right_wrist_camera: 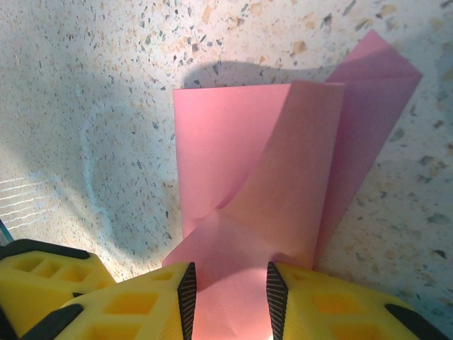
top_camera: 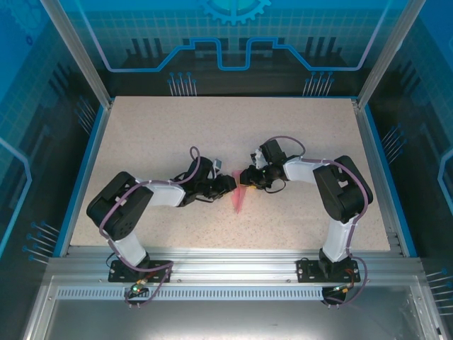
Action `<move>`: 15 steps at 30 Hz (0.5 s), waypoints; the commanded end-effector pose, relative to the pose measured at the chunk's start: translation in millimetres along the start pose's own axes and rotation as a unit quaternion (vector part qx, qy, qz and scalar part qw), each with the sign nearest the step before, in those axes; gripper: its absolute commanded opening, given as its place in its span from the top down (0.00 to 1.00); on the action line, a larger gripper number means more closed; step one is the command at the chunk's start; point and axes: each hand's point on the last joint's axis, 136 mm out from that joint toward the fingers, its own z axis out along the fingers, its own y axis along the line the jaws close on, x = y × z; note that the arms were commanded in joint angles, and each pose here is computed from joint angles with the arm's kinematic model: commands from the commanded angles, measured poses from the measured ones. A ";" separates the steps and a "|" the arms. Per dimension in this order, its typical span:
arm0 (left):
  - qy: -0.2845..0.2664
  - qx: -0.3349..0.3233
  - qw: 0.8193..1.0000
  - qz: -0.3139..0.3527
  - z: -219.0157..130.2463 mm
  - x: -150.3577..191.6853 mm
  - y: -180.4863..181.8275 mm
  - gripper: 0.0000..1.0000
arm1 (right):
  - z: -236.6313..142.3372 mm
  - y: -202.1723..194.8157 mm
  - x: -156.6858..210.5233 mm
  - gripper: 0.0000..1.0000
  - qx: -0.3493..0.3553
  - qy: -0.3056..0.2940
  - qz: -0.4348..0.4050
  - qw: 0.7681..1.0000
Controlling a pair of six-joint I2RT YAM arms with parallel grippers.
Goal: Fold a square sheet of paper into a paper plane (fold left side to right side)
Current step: Fold the wing for the fifth time at the center of the table.
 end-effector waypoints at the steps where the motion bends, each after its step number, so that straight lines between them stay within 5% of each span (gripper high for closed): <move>1: 0.018 -0.002 1.000 0.021 -0.5 19.2 -3.8 0.64 | -2.5 10.6 5.7 0.65 -0.010 0.005 -0.008 1.000; 15: 0.049 -0.075 0.994 0.055 18.0 41.7 9.0 0.66 | -3.3 11.4 5.7 0.65 -0.011 0.005 -0.010 1.000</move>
